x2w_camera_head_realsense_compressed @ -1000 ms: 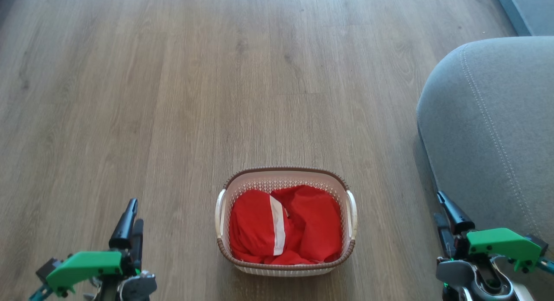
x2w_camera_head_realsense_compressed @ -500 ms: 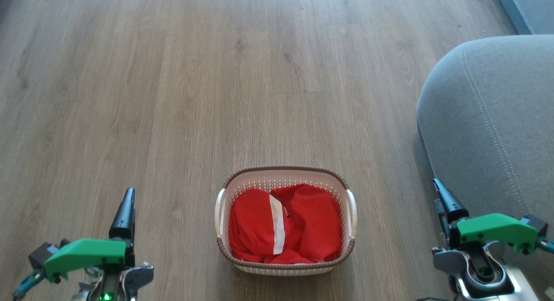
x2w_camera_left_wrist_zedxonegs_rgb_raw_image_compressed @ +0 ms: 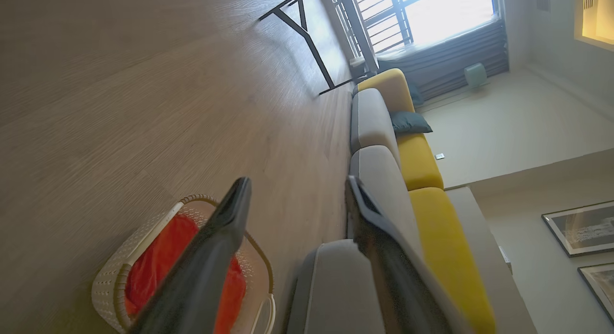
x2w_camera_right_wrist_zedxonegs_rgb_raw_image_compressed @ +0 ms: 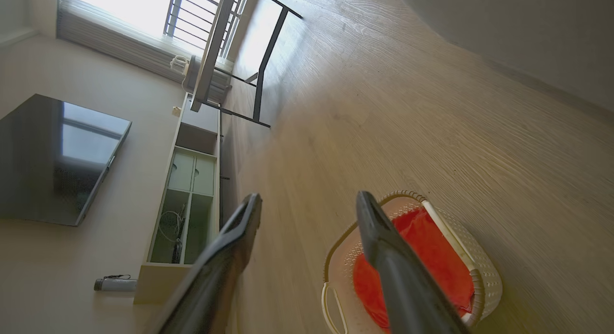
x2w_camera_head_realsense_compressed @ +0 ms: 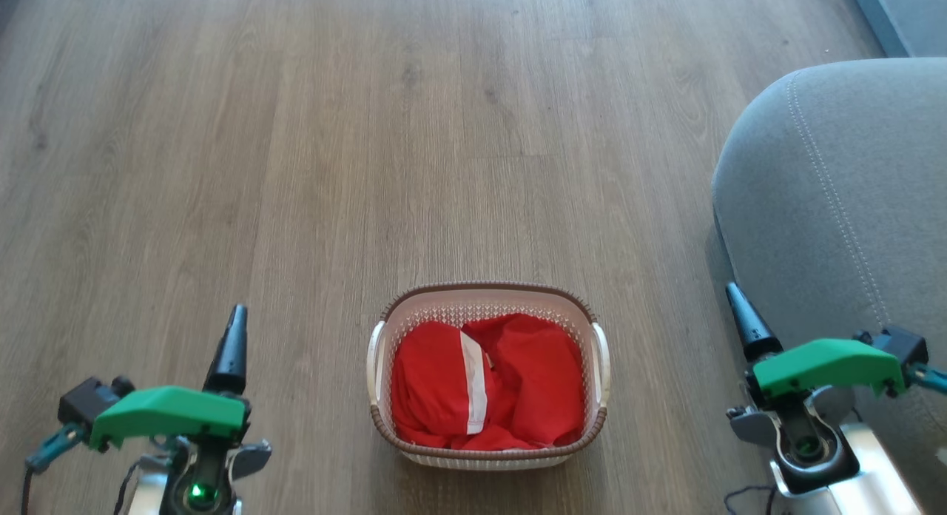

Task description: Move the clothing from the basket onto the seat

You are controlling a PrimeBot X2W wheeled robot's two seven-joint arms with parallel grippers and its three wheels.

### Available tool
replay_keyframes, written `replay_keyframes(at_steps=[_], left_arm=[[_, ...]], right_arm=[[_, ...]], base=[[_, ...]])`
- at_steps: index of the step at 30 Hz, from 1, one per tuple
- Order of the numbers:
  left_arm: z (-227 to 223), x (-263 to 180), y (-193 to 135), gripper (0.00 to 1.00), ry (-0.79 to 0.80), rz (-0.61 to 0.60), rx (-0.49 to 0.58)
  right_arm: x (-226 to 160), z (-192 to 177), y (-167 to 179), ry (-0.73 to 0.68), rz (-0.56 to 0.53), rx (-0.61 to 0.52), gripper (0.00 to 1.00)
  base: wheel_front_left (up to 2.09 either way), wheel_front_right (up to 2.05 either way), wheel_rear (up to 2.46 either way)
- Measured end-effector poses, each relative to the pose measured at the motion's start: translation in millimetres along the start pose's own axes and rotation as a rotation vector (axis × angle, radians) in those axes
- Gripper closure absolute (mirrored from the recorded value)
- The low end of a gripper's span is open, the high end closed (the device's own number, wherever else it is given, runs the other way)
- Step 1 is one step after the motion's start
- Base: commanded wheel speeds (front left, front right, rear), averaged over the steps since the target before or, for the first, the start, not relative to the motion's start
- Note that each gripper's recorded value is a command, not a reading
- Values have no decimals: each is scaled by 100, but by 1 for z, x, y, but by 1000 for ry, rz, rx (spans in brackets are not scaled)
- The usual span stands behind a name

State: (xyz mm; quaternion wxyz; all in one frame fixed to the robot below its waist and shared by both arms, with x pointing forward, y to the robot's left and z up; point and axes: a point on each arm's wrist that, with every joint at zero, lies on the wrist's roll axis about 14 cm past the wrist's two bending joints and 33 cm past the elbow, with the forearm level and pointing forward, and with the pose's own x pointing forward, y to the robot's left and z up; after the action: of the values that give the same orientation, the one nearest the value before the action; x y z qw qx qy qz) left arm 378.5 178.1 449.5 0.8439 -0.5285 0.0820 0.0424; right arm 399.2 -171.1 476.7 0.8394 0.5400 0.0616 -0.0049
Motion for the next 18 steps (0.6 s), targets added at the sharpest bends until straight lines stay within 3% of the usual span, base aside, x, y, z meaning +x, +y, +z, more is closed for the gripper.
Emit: replay_keyframes(at_steps=[18], left_arm=[[2, 6, -14, 0, -10, -53, 288]], right_arm=[[12, -4, 19, 20, 64, -266, 0]], base=[[0, 0, 0]])
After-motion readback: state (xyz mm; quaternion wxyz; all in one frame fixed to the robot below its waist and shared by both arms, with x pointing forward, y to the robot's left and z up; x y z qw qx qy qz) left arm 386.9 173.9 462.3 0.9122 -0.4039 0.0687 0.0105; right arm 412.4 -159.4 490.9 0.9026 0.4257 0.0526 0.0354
